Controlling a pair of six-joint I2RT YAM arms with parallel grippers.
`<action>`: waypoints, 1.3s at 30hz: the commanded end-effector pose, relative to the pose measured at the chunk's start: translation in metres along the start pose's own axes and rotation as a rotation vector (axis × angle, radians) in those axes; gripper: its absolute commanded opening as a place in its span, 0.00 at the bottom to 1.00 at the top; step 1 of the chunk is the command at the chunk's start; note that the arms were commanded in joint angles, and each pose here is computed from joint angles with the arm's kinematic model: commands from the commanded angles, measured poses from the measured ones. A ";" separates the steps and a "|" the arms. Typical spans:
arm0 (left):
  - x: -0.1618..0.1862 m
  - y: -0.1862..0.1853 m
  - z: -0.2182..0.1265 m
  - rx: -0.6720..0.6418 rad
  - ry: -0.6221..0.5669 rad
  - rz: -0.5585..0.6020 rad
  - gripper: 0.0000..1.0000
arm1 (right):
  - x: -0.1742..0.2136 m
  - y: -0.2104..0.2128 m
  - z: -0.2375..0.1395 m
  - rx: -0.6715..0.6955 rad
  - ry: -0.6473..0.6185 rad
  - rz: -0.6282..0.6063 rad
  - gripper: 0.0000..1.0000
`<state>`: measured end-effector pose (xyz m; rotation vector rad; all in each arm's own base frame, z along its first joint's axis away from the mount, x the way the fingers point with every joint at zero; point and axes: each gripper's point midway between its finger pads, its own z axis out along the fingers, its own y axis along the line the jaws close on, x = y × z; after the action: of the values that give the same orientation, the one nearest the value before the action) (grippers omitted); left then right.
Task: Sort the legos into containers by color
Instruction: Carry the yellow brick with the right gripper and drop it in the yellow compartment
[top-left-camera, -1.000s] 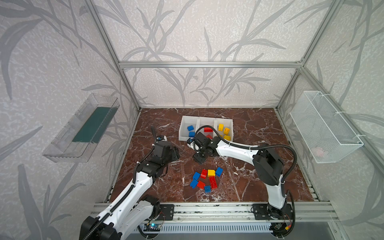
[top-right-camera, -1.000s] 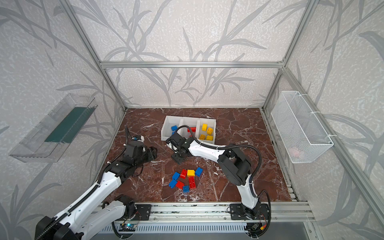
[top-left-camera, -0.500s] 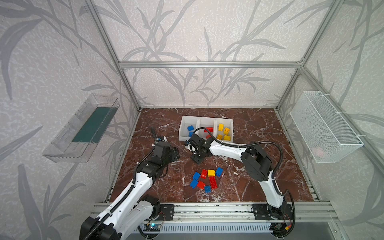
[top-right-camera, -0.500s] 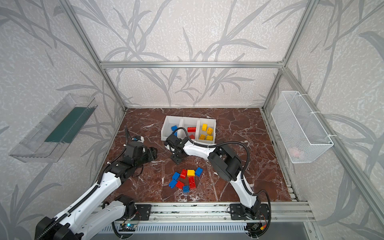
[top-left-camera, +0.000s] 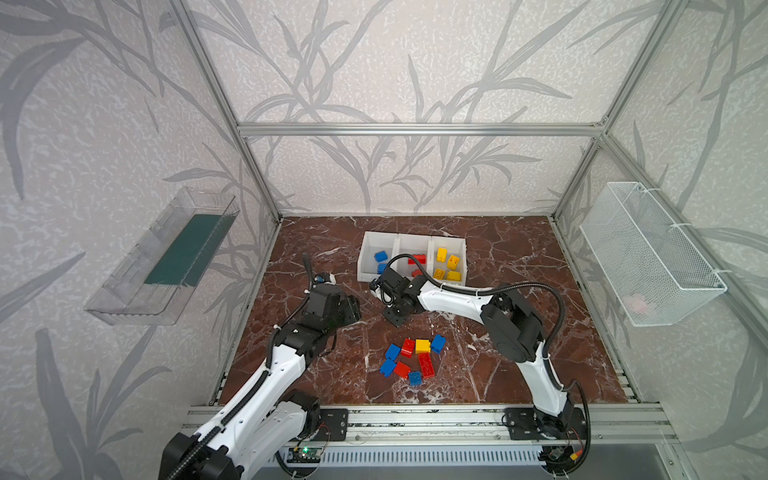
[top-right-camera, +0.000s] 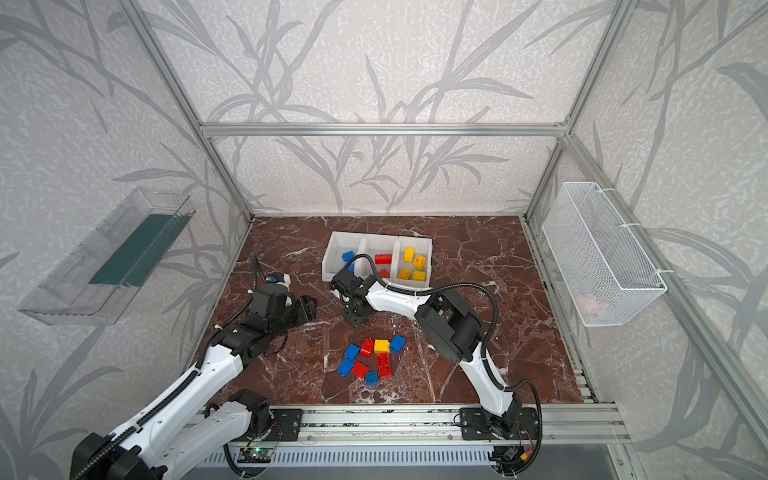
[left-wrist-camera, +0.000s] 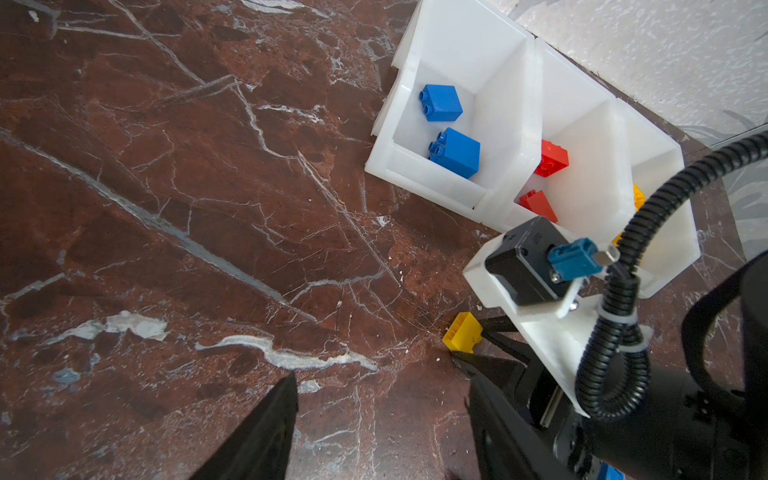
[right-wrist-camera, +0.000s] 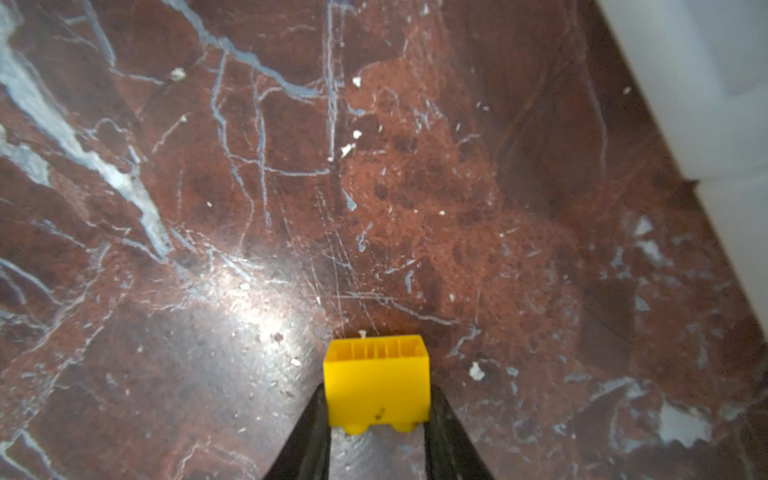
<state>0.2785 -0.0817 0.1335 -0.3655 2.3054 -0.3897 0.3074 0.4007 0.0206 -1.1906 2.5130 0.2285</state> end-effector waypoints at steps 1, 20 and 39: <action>0.002 0.002 0.000 0.000 -0.005 -0.004 0.68 | -0.006 -0.003 -0.006 0.011 -0.018 0.013 0.30; 0.006 -0.004 0.008 0.030 0.024 -0.003 0.68 | 0.018 -0.143 -0.133 0.272 -0.142 0.265 0.29; 0.015 -0.009 0.008 0.069 0.053 -0.005 0.68 | 0.016 -0.207 -0.115 0.323 -0.086 0.409 0.59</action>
<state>0.2769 -0.0948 0.1207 -0.3337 2.3464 -0.4646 0.4279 0.2278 0.1079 -0.5580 2.5773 -0.0220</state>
